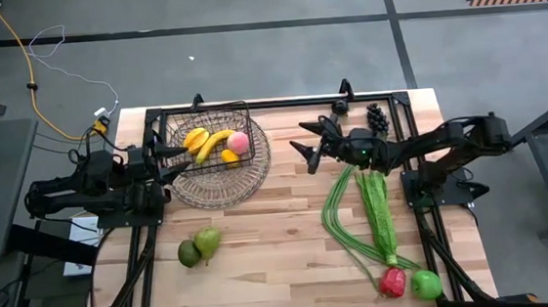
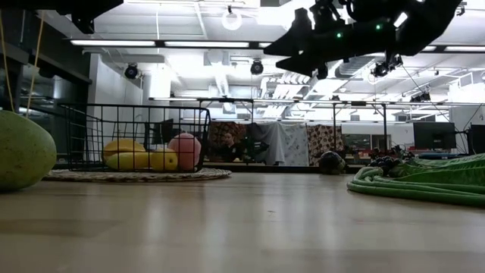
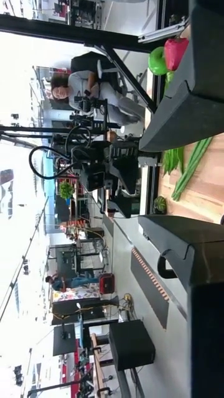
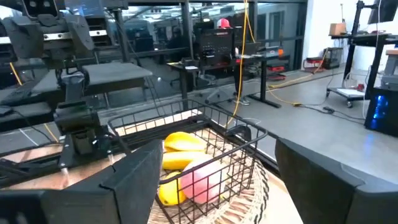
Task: Build produce basket
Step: Put the black plum into the wire basket
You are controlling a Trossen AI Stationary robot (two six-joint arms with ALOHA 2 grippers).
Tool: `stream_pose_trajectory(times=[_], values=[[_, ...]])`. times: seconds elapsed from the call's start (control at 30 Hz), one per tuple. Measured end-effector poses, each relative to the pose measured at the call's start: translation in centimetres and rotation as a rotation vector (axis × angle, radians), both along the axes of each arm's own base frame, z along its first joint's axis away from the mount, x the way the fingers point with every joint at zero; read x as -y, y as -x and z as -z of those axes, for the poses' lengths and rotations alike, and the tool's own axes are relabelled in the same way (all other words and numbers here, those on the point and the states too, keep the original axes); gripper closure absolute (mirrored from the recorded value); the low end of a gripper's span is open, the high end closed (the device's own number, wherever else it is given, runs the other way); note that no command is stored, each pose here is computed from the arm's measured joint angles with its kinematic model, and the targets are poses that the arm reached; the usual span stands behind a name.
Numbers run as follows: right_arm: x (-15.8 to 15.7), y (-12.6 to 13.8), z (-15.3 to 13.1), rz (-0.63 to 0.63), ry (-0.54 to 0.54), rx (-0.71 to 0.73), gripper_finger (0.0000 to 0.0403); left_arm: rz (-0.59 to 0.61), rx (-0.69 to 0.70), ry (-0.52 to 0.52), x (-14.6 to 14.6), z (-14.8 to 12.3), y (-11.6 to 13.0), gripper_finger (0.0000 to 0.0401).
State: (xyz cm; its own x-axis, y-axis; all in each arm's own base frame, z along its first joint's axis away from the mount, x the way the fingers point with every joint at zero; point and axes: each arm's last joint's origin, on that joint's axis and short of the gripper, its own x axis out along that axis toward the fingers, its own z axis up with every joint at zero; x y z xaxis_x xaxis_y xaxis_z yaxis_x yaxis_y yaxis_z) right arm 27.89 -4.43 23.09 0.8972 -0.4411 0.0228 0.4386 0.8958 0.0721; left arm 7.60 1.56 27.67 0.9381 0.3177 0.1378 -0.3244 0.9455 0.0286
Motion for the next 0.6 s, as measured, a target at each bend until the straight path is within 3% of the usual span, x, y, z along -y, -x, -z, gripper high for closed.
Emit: stream_pose_trajectory(times=[0.6], values=[[0.03,-0.04,0.27,0.008,-0.018,-0.029,0.0103,0.003,0.005,0.017,0.00,0.01,-0.01,0.0235]])
